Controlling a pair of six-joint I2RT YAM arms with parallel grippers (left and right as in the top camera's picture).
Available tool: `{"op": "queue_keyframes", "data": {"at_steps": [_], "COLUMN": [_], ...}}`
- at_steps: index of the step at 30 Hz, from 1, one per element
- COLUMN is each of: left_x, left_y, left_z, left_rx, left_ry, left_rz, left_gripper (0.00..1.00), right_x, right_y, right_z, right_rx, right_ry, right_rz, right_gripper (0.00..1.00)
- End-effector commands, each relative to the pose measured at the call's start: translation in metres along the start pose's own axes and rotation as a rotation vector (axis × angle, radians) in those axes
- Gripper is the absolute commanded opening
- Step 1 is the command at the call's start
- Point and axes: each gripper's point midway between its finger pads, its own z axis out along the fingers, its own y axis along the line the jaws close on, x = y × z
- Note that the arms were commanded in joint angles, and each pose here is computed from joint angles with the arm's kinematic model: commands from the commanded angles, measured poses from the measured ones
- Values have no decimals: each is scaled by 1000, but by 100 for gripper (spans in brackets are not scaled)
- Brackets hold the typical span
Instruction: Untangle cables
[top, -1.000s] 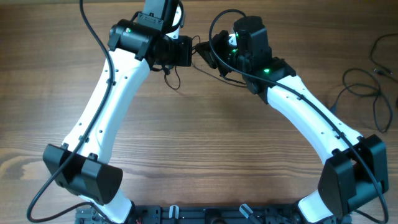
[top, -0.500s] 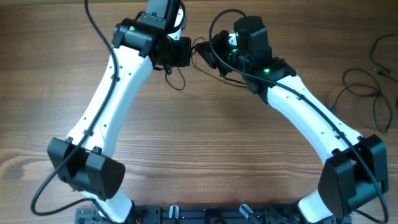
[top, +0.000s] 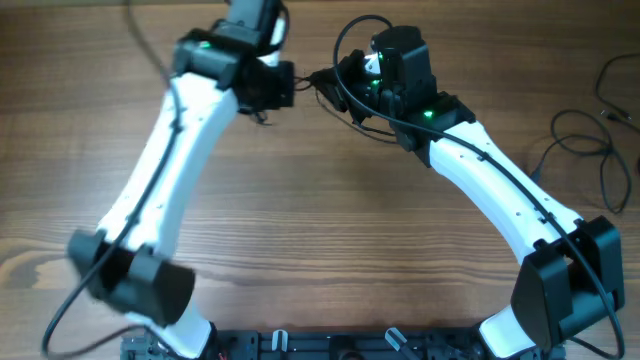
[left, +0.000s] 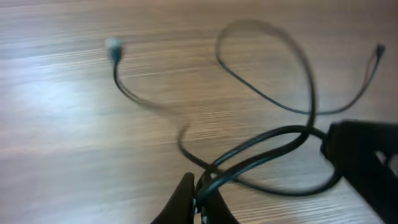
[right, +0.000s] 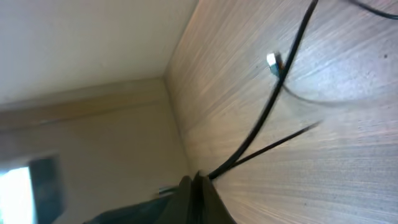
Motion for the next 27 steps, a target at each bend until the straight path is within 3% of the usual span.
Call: {"op": "queue_keyframes", "data": {"at_steps": [1,6,9,11,12,13,14,15,19,22,24,27], "left_x": [-13,8,5,-2,-5,-9,-10,-11,-8,0,4,11], "left_y": [64,130,119,105,99,88,82,69,18,-12,-22,-32], "left_z": [-71,-94,-94,-93,-92,-90,-89,-86,-67,-40,-28,-11], "left_rx": [-119,-204,-73,-5,12,34,47,79,161,180,188,181], "left_ry": [-163,-128,-119,-133,-141,-148,-149,-143,-80,0,38,88], "left_rz": [-203,-358,-362,-346,-341,-333,-330,-323,-354,-349,-340,-320], "left_gripper": [4,4,4,4,4,4,4,4,4,4,4,4], "right_x": [-5,-40,-50,-36,-26,-18,-11,-3,24,31,34,34], "right_y": [-1,-16,-11,6,13,17,18,19,23,25,26,26], "right_z": [-2,-27,-42,-42,-40,-37,-34,-30,-11,-9,-9,-9], "right_rx": [-12,-7,-63,-133,-159,-166,-163,-159,-123,-126,-129,-130], "right_ry": [29,45,96,159,188,205,222,235,232,240,257,256], "right_rz": [-36,0,-15,-88,-110,-111,-96,-78,-19,-6,-8,-18], "right_gripper": [4,4,4,4,15,45,55,57,47,34,20,19]}}
